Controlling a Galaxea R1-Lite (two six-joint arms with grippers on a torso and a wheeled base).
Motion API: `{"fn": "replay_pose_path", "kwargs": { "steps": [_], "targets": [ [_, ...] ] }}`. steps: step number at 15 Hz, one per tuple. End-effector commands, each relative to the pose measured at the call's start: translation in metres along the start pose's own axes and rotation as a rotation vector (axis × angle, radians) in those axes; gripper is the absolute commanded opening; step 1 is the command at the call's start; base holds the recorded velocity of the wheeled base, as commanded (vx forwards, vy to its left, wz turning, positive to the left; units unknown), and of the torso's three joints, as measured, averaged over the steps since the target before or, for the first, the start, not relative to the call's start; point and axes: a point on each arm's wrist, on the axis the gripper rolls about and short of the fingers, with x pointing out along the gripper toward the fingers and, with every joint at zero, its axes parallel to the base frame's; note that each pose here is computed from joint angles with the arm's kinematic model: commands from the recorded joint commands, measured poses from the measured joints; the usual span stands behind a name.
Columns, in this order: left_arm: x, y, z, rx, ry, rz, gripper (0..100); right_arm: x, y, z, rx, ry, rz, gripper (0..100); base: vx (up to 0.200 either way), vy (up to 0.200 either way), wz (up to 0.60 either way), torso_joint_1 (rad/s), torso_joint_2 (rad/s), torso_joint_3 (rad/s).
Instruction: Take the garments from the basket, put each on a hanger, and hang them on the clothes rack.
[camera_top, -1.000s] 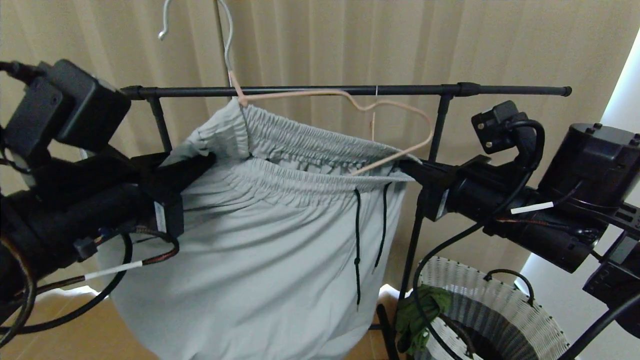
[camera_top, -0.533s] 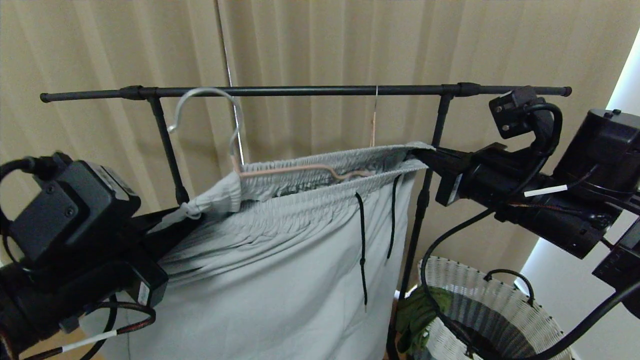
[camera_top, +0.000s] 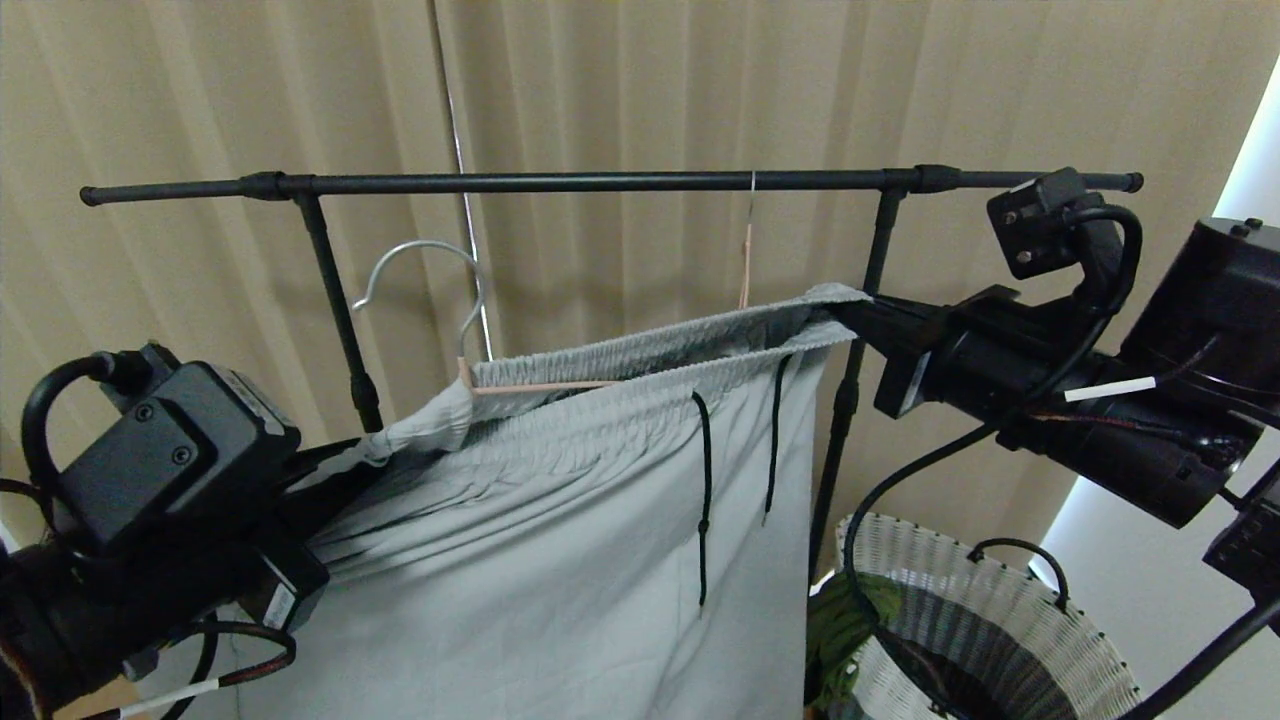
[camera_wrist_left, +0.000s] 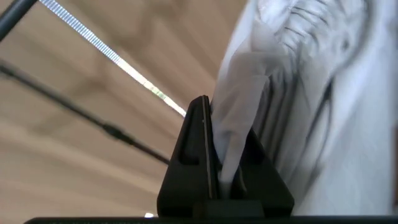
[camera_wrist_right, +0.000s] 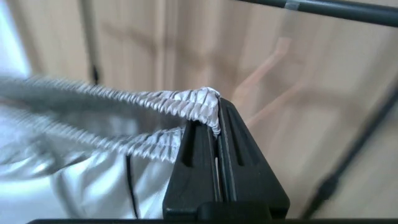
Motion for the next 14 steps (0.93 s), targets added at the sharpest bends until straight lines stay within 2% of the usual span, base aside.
{"fn": "replay_pose_path", "kwargs": {
  "steps": [1, 3, 8, 9, 12, 13, 14],
  "targets": [
    [0.003, 0.005, 0.003, -0.022, 0.001, 0.019, 0, -0.01, 0.021, -0.001, -0.015, 0.006, 0.079, 0, 0.0, 0.0, 0.0, 0.0, 0.0, 0.0],
    [0.007, 0.007, 0.008, -0.049, -0.011, 0.024, 0, -0.011, 0.029, -0.009, -0.084, 0.031, 0.113, 0, 0.0, 0.0, 0.0, 0.0, 0.0, 0.0],
    [0.013, 0.01, 0.015, -0.082, -0.03, 0.028, 0, -0.02, 0.043, -0.008, -0.093, 0.061, 0.169, 0, 0.0, 0.0, 0.0, 0.0, 0.0, 0.0],
    [0.014, 0.01, 0.015, -0.084, -0.03, 0.024, 0, -0.025, 0.047, -0.01, -0.096, 0.065, 0.187, 100, 0.0, 0.0, 0.0, 0.0, 0.0, 0.0],
    [0.014, 0.009, 0.015, -0.08, -0.034, 0.018, 0, -0.025, 0.049, -0.009, -0.162, 0.053, 0.198, 100, 0.0, 0.0, 0.0, 0.0, 0.0, 0.0],
    [0.014, 0.009, 0.015, -0.076, -0.036, 0.015, 0, -0.021, 0.05, -0.01, -0.232, 0.047, 0.201, 100, 0.0, 0.0, 0.0, 0.0, 0.0, 0.0],
    [0.014, 0.008, 0.016, -0.075, -0.04, 0.008, 0, -0.018, 0.05, -0.011, -0.27, 0.048, 0.205, 100, 0.0, 0.0, 0.0, 0.0, 0.0, 0.0]
  ]
}}
